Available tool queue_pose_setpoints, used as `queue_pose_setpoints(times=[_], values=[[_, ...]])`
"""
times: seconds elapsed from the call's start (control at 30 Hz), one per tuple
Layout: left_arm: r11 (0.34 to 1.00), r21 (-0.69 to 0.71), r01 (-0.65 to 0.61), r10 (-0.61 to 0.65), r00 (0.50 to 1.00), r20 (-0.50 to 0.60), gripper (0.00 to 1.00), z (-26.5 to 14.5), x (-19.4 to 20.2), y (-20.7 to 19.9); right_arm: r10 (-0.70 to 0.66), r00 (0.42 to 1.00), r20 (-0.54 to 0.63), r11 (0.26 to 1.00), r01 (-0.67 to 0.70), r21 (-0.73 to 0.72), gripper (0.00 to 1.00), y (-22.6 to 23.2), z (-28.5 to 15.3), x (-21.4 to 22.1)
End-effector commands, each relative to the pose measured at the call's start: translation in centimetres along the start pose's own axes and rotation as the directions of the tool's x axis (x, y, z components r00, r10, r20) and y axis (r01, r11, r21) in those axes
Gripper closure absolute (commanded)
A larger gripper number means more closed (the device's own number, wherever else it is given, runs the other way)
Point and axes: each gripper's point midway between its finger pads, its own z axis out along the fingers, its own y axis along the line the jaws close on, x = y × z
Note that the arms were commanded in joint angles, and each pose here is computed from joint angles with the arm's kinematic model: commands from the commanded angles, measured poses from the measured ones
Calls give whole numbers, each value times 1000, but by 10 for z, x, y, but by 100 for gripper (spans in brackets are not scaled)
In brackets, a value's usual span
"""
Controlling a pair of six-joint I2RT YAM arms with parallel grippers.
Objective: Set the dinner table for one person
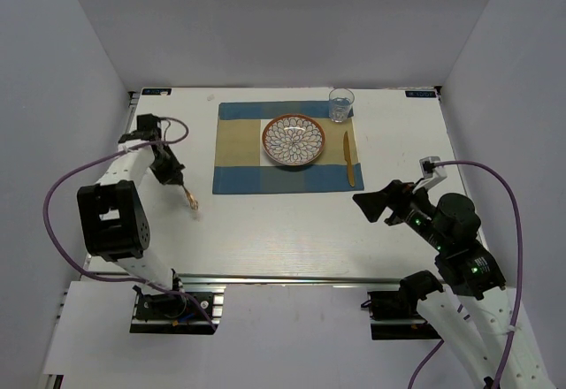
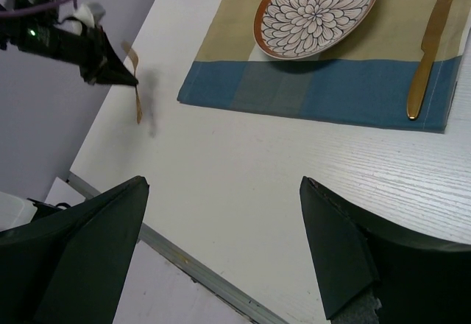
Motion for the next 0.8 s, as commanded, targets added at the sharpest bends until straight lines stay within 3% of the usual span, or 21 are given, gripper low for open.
queue_pose_setpoints(times=[0.0,0.17,0.3,0.6,0.77], values=[[935,222,-275,250,959,134,100,-48,-38,-66,-26,999,29,999,27,-35,11,6,4,-7],[895,221,-388,372,921,112,100,-42,-28,-104,-32,999,7,999,32,-23,11,2,10,-4],[863,138,-486,471,873,130,100,-32,-32,-138,-47,999,0,999,47,-5,11,0,9,-6],[789,60,-611,605,791,93,100,12,-44,-197,-54,999,-6,998,54,26,11,-5,3,-4],[783,31,-621,617,783,81,100,24,-47,-208,-60,998,-6,997,60,38,11,-8,2,-3]])
